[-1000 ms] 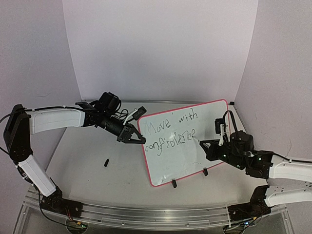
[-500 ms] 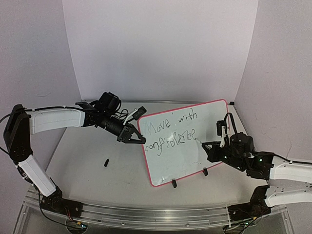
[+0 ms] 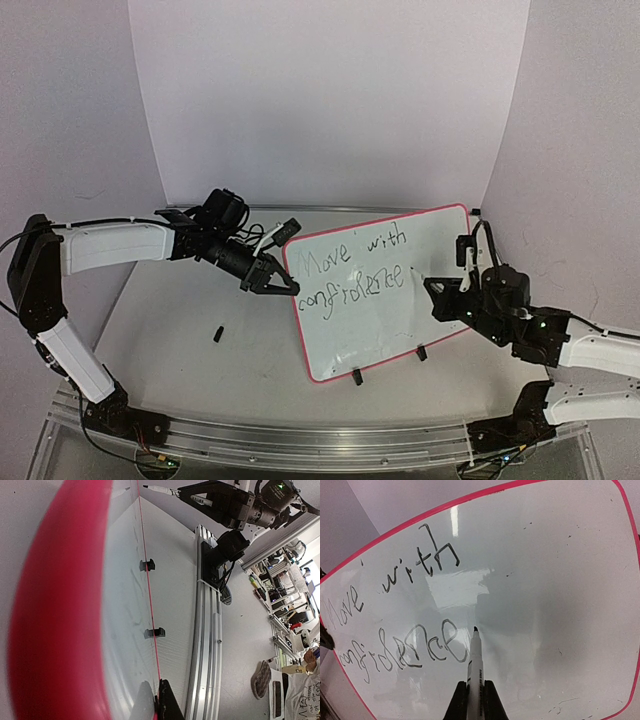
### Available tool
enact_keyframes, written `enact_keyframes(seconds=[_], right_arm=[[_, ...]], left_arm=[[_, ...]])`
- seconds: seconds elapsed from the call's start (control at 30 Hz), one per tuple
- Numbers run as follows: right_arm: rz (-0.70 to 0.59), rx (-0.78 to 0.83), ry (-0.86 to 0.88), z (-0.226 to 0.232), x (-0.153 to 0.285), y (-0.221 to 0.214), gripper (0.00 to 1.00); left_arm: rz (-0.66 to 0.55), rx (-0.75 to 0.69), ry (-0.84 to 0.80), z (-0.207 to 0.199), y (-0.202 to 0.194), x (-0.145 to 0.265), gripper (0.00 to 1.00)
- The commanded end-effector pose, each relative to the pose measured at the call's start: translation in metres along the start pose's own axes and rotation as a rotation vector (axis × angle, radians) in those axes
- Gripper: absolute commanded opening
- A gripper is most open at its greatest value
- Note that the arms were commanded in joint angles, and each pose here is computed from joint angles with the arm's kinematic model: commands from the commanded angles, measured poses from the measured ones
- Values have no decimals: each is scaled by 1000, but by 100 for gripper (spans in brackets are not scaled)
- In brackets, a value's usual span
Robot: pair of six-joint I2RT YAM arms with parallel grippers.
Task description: Write a sentence on the whiteboard
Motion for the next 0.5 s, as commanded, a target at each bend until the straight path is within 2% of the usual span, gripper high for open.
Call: enact_keyframes(seconds=[0.0, 0.47], right_arm=[[-44, 17, -26, 3, -2, 16, 0], [-47, 47, -64, -2, -11, 22, 0]], left_arm=[[57, -45, -35, -13, -8, -10, 0], [62, -42, -35, -12, -9, -11, 0]])
Point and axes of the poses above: each gripper's point midway between its finger pads, its own x axis back along the fingers, its own z axis along the line the jaws close on, y = z × x, the point moved 4 cm from there along x, back along the fingers, and after that the axes turned 14 degrees about -x, right-handed, at the moved point
